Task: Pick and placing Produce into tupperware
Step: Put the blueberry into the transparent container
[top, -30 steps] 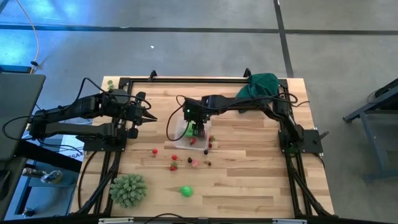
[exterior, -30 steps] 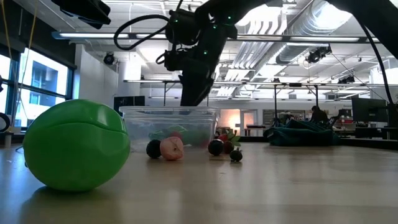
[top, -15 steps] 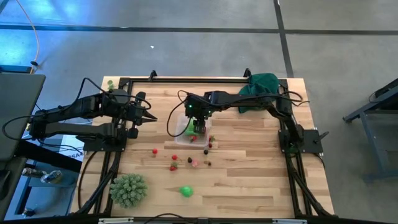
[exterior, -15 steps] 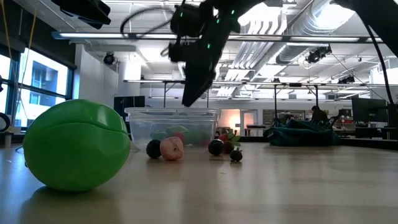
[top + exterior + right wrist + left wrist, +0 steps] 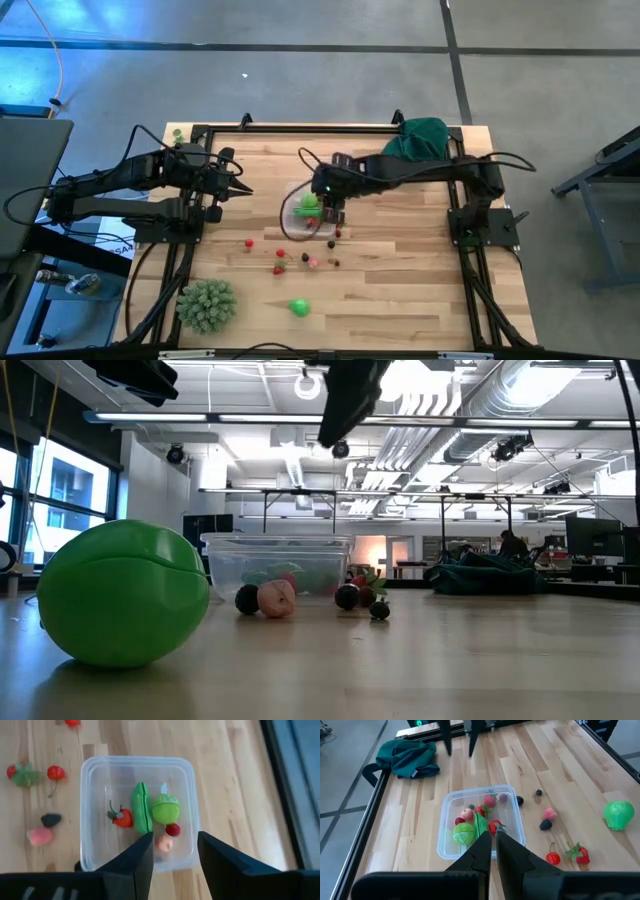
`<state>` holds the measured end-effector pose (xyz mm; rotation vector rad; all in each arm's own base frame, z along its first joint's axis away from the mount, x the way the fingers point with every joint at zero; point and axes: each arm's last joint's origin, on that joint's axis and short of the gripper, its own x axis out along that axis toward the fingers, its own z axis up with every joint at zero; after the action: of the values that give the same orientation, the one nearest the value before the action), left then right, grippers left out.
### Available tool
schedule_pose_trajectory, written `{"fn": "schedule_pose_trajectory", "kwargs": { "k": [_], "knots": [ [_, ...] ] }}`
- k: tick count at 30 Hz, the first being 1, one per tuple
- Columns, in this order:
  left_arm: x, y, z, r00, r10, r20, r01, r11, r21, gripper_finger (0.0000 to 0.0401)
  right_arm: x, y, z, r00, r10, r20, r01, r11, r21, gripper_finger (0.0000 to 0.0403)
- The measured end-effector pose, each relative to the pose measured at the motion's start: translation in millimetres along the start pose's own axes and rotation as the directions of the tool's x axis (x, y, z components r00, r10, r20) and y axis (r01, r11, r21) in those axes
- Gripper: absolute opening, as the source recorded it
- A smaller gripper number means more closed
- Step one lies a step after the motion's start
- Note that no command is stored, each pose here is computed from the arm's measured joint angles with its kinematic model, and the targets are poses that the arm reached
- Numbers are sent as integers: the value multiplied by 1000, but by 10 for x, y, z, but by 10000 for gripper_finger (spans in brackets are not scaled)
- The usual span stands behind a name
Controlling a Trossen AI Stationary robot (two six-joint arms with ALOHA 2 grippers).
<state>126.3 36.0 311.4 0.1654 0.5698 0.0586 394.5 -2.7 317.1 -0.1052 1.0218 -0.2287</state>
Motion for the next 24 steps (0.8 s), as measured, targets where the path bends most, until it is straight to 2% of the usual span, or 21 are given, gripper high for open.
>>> {"fn": "schedule_pose_trajectory", "kwargs": {
  "k": [5,10,15,20,24],
  "knots": [
    [0,0,-1,1000,1,0,-1,1000,0,19,-135,178,-179,999,-41,34,41,999,13,142],
    [-1,0,0,1000,1,0,-1,1000,0,19,-146,223,-612,991,-22,131,8,994,106,142],
    [0,0,1,1000,0,0,0,1000,0,19,-35,341,-1158,970,89,226,-131,975,179,142],
    [0,0,1,1000,0,0,0,1000,0,19,167,612,-1583,934,180,307,-228,966,126,142],
    [0,0,0,1000,0,0,0,1000,0,19,306,808,-1804,902,180,393,-216,975,49,142]
  ]
}}
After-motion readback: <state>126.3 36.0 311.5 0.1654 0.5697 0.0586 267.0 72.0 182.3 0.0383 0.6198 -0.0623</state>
